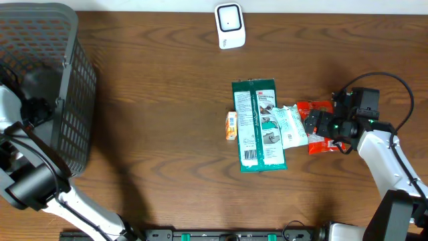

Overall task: Scan the item barcode
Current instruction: 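Reach the left gripper into the basket and grasp a red candy stick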

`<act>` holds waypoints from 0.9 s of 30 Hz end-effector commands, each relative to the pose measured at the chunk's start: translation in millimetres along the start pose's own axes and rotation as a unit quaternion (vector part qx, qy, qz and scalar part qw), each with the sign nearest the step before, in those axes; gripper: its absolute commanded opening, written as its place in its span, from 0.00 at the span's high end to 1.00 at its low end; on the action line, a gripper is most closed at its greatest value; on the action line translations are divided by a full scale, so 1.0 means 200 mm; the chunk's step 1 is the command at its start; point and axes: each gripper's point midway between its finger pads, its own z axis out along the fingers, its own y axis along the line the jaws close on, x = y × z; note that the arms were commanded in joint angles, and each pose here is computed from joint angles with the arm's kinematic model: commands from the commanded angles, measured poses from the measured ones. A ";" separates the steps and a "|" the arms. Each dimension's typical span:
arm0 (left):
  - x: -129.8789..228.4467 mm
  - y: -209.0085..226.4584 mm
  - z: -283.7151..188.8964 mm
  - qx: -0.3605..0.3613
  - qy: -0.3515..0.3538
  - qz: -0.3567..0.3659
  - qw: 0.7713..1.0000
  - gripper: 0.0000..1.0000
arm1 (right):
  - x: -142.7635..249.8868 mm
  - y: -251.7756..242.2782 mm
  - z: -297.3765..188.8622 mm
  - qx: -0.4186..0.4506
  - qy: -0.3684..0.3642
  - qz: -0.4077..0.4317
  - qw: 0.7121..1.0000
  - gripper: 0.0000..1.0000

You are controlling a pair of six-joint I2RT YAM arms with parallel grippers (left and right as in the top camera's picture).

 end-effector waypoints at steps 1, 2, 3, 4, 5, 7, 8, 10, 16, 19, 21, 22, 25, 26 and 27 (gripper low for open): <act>0.04 -0.07 0.07 0.035 0.018 0.032 0.999 0.05 | -0.03 0.02 -0.02 -0.001 -0.010 -0.007 1.000 0.01; 0.04 -0.08 0.08 0.038 0.021 0.032 0.999 0.05 | -0.03 0.02 -0.02 -0.001 -0.010 -0.007 1.000 0.01; 0.05 -0.09 0.10 0.041 0.025 0.033 0.998 0.05 | -0.03 0.02 -0.02 -0.001 -0.010 -0.007 1.000 0.01; 0.05 -0.09 0.11 0.045 0.027 0.033 0.998 0.03 | -0.03 0.02 -0.02 -0.001 -0.010 -0.007 1.000 0.01; 0.07 -0.12 0.12 0.061 0.032 0.042 0.997 0.02 | -0.03 0.02 -0.02 -0.001 -0.010 -0.007 1.000 0.01; 0.09 -0.15 0.13 0.084 0.039 0.050 0.994 0.02 | -0.03 0.02 -0.02 -0.001 -0.010 -0.007 1.000 0.01; 0.10 -0.15 0.14 0.090 0.043 0.046 0.994 0.02 | -0.03 0.02 -0.02 -0.001 -0.010 -0.007 1.000 0.01; 0.10 -0.15 0.15 0.103 0.045 0.041 0.993 0.02 | -0.03 0.02 -0.02 -0.001 -0.010 -0.007 1.000 0.01; 0.10 -0.29 0.08 0.223 0.038 0.030 0.974 0.10 | -0.03 0.02 -0.02 -0.001 -0.010 -0.007 1.000 0.01; 0.09 -0.30 0.02 0.234 0.029 0.030 0.971 0.21 | -0.03 0.02 -0.02 -0.001 -0.010 -0.007 1.000 0.01; 0.05 -0.28 -0.05 0.231 0.005 0.032 0.972 0.20 | -0.03 0.02 -0.02 -0.001 -0.010 -0.007 1.000 0.01; 0.02 -0.27 -0.09 0.227 -0.009 0.032 0.973 0.19 | -0.03 0.02 -0.02 -0.001 -0.010 -0.007 1.000 0.01; -0.01 -0.16 -0.10 0.164 -0.027 0.035 0.985 0.17 | -0.03 0.02 -0.02 -0.001 -0.010 -0.007 1.000 0.01; -0.01 -0.12 -0.09 0.143 -0.027 0.046 0.988 0.16 | -0.03 0.02 -0.02 -0.001 -0.010 -0.007 1.000 0.01; -0.01 -0.09 -0.08 0.127 -0.025 0.061 0.990 0.16 | -0.03 0.02 -0.02 -0.001 -0.010 -0.007 1.000 0.01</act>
